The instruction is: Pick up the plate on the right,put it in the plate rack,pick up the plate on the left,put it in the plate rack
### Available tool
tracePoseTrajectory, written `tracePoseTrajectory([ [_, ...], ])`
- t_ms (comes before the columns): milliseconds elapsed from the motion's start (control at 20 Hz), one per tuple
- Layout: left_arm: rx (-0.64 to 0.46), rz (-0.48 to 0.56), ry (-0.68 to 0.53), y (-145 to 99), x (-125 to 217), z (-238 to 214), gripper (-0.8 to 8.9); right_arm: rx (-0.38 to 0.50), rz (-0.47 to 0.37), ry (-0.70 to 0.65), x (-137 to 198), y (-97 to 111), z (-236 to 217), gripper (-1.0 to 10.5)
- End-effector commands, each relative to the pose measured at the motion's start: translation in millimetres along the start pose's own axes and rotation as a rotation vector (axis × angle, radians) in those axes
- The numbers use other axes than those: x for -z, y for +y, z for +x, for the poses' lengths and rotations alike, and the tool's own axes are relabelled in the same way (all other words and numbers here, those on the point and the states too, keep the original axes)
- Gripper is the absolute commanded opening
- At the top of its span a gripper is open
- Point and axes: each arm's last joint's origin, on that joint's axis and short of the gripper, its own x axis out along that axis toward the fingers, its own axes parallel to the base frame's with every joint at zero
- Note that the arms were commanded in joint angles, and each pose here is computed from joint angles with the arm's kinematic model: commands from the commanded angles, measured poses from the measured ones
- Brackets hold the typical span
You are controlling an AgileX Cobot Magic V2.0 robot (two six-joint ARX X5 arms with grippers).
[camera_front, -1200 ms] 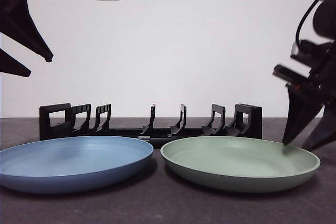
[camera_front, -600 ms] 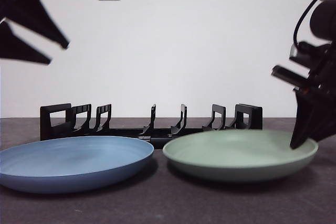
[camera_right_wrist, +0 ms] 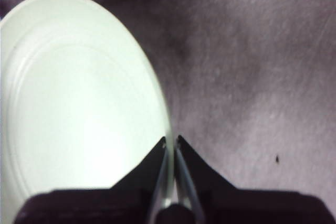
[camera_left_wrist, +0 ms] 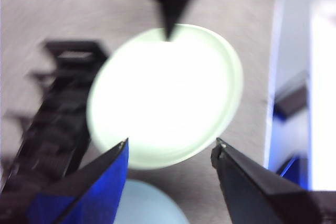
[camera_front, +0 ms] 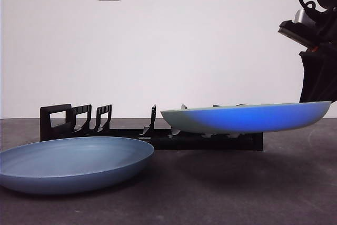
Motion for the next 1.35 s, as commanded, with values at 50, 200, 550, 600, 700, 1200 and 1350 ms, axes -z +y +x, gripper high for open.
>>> tracePoseTrajectory([
  [50, 0.035, 0.121, 0.071, -21, -3, 21, 2.79, -0.06, -0.03, 0.01, -1, 4, -3, -0.1],
  [200, 0.094, 0.202, 0.154, -39, -2, 51, 2.79, -0.086, -0.038, 0.033, 2, 7, -2, -0.1],
  [550, 0.08, 0.291, 0.253, -48, 7, 92, 2.79, -0.086, -0.063, 0.054, 8, 11, -8, -0.1],
  [600, 0.076, 0.293, 0.24, -48, 6, 93, 2.78, -0.087, -0.068, 0.042, 8, 12, -11, -0.1],
  [700, 0.082, 0.298, 0.23, -48, 5, 93, 1.03, -0.089, -0.077, 0.024, 10, 14, -16, -0.1],
  [1200, 0.106, 0.325, 0.233, -56, 4, 92, -0.08, -0.091, -0.105, -0.021, 16, 19, -32, 1.5],
  [1350, 0.114, 0.288, 0.203, -64, -5, 90, -0.08, -0.087, -0.122, -0.102, 16, 19, -45, 2.7],
])
